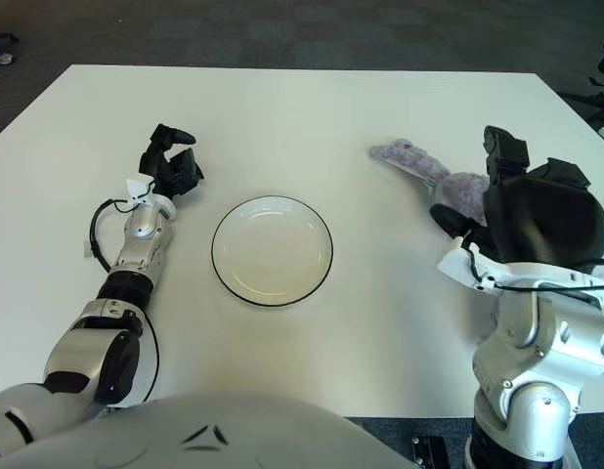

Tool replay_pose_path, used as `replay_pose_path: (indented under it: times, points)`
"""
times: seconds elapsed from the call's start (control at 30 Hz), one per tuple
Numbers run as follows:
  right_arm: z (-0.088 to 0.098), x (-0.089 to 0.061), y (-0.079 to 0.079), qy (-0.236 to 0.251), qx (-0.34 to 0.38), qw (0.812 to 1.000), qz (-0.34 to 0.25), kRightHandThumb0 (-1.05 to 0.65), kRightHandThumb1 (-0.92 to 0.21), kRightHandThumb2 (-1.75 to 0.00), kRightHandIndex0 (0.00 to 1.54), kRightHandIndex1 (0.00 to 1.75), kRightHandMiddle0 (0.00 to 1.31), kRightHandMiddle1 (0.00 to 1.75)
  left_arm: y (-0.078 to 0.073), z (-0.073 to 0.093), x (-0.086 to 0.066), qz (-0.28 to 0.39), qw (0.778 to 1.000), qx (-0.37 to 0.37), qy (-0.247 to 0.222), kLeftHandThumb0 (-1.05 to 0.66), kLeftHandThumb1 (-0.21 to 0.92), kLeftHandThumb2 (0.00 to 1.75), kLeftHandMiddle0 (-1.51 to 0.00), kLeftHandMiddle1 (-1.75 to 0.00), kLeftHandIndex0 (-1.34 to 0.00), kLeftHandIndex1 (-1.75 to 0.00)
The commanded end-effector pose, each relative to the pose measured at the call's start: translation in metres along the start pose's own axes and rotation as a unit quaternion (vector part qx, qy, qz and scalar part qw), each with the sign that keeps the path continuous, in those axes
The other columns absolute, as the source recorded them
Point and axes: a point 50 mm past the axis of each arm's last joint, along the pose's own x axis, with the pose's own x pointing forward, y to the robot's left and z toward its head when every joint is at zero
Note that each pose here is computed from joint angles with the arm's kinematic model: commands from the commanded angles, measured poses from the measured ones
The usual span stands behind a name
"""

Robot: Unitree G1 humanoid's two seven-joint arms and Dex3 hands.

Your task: Put the doll into the plate.

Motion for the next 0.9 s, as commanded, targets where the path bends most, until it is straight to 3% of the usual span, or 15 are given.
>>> replay_pose_path:
  times: [0.0,0.43,0.87]
  points:
    - [0.0,0.005,0.003,0.023,-0.04,0.998,0.031,-0.66,-0.49,-0.83,0.06,0.1,0.0,0.02,0.004,-0.021,-0.018,0.013,0.999,0.007,0.041,-0.39,0.64,0.9,-0.95,-1.75,-0.36,-1.75]
    - [0.001,0.011,0.002,0.048,-0.062,0.997,0.025,-0.69,-0.47,-0.8,0.1,0.05,0.01,0.0,0.003,-0.021,-0.018,0.018,0.999,0.019,0.047,-0.39,0.64,0.91,-0.95,-1.75,-0.37,-1.75]
    - [-0.006,0.031,0.018,0.079,-0.124,0.986,0.084,-0.67,-0.45,-0.81,0.05,0.03,0.0,0.0,0.002,-0.018,-0.019,0.023,0.998,0.029,0.041,-0.39,0.63,0.92,-0.98,-1.75,-0.37,-1.75]
